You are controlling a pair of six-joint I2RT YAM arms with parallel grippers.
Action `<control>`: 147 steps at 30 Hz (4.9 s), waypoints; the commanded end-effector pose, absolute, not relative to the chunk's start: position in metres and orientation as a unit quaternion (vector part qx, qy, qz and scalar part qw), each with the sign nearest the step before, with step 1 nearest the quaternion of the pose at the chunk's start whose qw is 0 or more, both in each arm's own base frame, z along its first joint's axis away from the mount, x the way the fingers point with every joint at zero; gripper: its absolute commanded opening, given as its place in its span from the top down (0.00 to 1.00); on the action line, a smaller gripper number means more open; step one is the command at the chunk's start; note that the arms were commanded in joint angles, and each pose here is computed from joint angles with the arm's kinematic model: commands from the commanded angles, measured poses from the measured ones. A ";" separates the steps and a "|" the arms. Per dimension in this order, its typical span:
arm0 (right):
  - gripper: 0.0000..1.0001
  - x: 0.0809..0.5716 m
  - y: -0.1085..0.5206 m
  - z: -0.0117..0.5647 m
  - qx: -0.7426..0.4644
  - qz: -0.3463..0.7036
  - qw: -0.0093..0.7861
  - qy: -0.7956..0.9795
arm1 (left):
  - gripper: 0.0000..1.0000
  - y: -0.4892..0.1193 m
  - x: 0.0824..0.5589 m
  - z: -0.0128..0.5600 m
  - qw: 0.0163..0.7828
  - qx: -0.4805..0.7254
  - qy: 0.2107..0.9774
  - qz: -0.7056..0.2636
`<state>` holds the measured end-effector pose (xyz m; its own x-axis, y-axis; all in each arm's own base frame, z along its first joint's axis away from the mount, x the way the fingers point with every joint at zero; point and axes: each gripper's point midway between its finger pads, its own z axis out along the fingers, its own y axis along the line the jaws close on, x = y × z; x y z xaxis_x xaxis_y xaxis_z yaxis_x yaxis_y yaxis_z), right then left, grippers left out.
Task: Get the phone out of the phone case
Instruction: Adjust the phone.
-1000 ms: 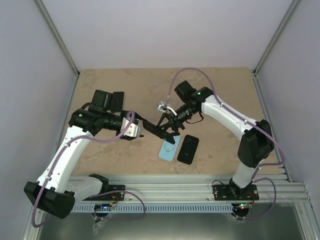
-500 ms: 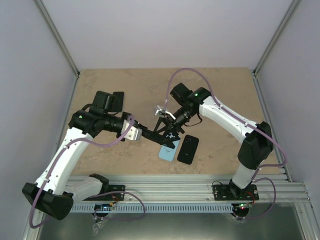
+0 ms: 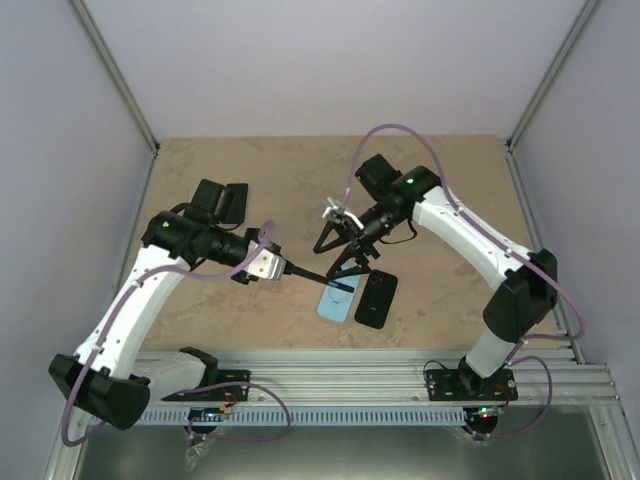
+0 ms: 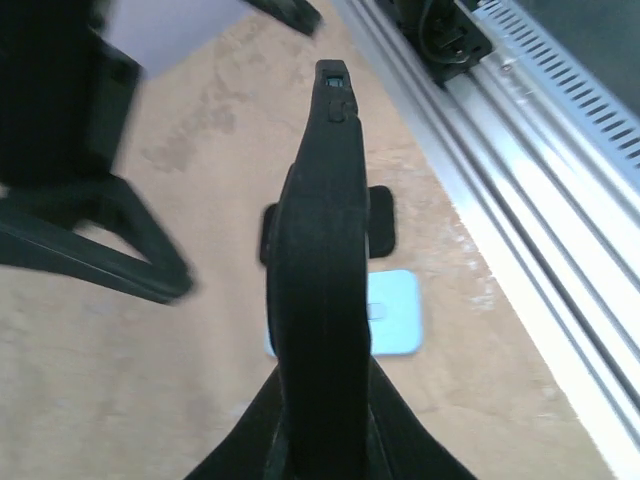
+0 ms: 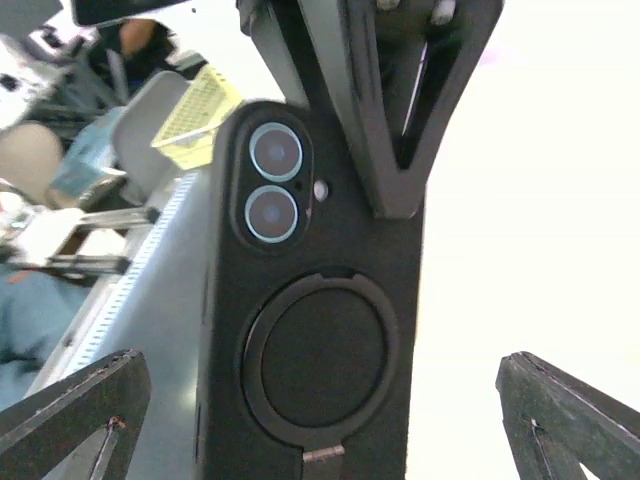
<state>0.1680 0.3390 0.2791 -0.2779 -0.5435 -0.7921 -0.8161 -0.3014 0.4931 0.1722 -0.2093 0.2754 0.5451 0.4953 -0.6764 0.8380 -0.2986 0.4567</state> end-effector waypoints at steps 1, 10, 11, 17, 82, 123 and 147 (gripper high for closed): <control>0.03 0.182 0.330 0.305 -0.634 0.486 0.226 0.557 | 1.00 -0.211 0.160 0.279 0.365 0.754 0.468 -0.282; 0.12 0.189 0.331 0.280 -0.625 0.437 0.230 0.605 | 1.00 -0.221 0.173 0.285 0.319 0.696 0.543 -0.346; 0.14 0.187 0.332 0.275 -0.624 0.432 0.226 0.611 | 1.00 -0.222 0.175 0.286 0.310 0.689 0.551 -0.353; 0.29 0.182 0.341 0.261 -0.624 0.410 0.216 0.629 | 1.00 -0.227 0.194 0.282 0.265 0.646 0.614 -0.369; 0.99 0.310 0.291 0.443 -0.284 0.667 0.375 0.577 | 0.34 -0.270 0.268 0.401 0.410 0.299 0.581 -0.636; 0.99 0.314 0.293 0.425 -0.259 0.669 0.370 0.590 | 0.91 -0.288 0.272 0.398 0.387 0.286 0.572 -0.664; 0.77 0.300 0.274 0.384 -0.312 0.603 0.352 0.644 | 1.00 -0.287 0.267 0.380 0.367 0.358 0.610 -0.604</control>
